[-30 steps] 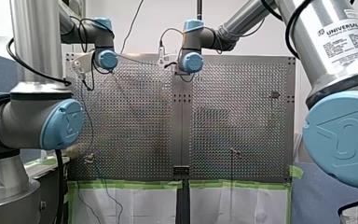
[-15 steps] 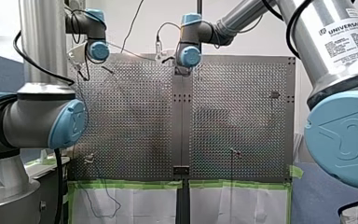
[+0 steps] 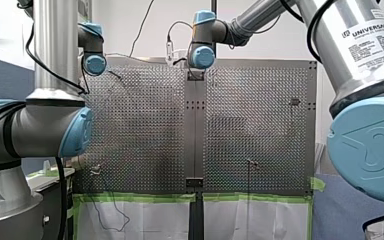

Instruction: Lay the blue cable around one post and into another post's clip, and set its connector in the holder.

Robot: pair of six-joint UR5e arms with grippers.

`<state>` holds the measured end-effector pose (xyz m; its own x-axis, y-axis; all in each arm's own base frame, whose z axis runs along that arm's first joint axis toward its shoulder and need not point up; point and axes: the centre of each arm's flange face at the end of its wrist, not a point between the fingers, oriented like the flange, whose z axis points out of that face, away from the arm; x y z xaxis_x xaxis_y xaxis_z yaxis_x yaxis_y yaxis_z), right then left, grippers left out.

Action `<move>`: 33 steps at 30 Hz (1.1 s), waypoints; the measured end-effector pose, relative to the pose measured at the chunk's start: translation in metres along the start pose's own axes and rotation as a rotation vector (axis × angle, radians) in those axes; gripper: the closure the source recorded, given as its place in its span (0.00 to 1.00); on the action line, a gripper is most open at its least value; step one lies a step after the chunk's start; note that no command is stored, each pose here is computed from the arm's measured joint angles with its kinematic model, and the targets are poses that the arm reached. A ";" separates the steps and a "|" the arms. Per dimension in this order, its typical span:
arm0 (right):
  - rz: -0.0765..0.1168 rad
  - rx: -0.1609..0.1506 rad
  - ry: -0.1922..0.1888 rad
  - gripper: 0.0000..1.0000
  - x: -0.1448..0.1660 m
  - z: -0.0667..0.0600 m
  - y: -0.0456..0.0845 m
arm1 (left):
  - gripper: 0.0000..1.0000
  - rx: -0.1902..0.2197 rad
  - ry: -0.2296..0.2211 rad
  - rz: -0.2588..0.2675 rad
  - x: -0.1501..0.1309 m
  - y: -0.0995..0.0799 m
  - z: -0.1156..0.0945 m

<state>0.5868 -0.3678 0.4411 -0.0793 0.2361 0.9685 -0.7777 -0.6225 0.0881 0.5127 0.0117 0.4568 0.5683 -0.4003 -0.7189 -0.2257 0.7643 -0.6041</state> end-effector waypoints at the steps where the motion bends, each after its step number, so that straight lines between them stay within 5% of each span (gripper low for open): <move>1: -0.001 0.000 -0.001 1.00 -0.002 0.000 0.000 | 0.99 0.003 -0.003 -0.006 0.000 0.002 0.002; 7: -0.005 0.008 0.003 1.00 -0.011 0.005 -0.003 | 0.99 0.032 -0.012 -0.051 -0.002 0.012 0.014; 23: -0.001 0.036 0.009 1.00 -0.014 0.029 -0.023 | 0.99 0.121 0.112 -0.179 0.041 0.019 0.020; 33: 0.002 0.034 0.019 1.00 -0.014 0.036 -0.025 | 0.99 0.149 0.210 -0.182 0.077 0.033 0.021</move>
<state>0.6300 -0.3824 0.4333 -0.0930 0.2484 0.9642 -0.7561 -0.6476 0.0939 0.5655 0.0166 0.3886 0.4090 -0.6211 -0.6685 -0.0082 0.7300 -0.6834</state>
